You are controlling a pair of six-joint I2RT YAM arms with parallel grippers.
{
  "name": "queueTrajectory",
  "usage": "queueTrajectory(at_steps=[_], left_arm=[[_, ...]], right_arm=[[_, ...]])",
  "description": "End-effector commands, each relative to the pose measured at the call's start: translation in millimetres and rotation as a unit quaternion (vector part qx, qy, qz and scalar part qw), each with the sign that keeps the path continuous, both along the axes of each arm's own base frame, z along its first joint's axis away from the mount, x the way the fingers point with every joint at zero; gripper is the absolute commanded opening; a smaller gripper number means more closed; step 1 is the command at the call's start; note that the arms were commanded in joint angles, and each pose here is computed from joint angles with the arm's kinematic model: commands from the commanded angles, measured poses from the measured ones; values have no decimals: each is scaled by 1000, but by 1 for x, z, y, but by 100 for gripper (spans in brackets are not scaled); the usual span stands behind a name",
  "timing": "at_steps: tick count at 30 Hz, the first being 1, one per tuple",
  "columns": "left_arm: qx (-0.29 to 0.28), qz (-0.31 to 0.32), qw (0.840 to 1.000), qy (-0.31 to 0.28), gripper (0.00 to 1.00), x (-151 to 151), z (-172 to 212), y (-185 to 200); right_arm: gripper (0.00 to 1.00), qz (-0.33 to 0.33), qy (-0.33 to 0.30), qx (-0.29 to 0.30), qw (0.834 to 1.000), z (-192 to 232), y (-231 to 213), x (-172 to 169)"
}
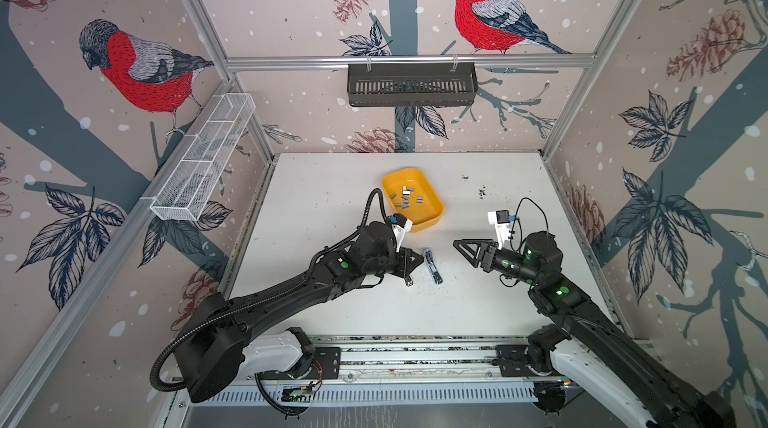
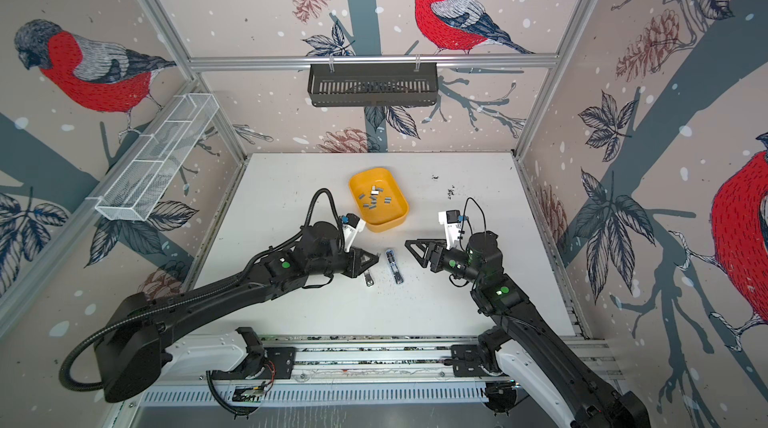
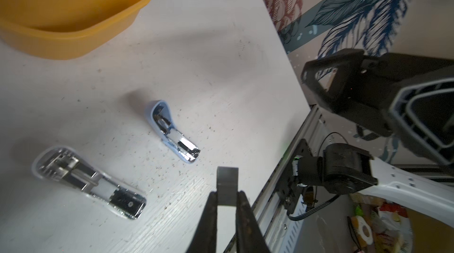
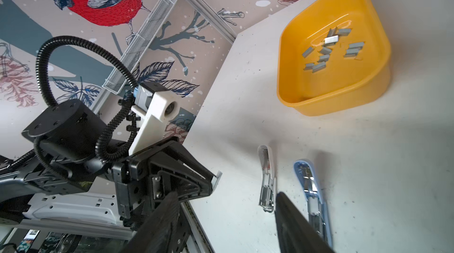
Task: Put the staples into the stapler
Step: 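Raise the left gripper with the strip while the right gripper rises toward it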
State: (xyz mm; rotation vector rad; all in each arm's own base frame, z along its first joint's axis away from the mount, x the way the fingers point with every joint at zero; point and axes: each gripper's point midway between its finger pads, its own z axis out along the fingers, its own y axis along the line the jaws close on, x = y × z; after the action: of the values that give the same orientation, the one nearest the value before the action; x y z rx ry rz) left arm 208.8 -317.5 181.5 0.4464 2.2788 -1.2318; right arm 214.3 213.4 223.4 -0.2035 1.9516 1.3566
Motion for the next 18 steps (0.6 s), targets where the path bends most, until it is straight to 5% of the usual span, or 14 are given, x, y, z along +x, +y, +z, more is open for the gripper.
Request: queueTrajectory(at_steps=[1, 7, 18], left_arm=[[-115, -42, 992, -38, 15, -2, 55, -13], [-209, -47, 975, -54, 15, -4, 96, -5], [-290, -73, 951, -75, 15, -14, 139, -3]], right_arm=[[62, 6, -29, 43, 999, 27, 8, 1], [60, 16, -42, 95, 994, 58, 22, -2], [59, 44, -55, 155, 985, 100, 34, -4]])
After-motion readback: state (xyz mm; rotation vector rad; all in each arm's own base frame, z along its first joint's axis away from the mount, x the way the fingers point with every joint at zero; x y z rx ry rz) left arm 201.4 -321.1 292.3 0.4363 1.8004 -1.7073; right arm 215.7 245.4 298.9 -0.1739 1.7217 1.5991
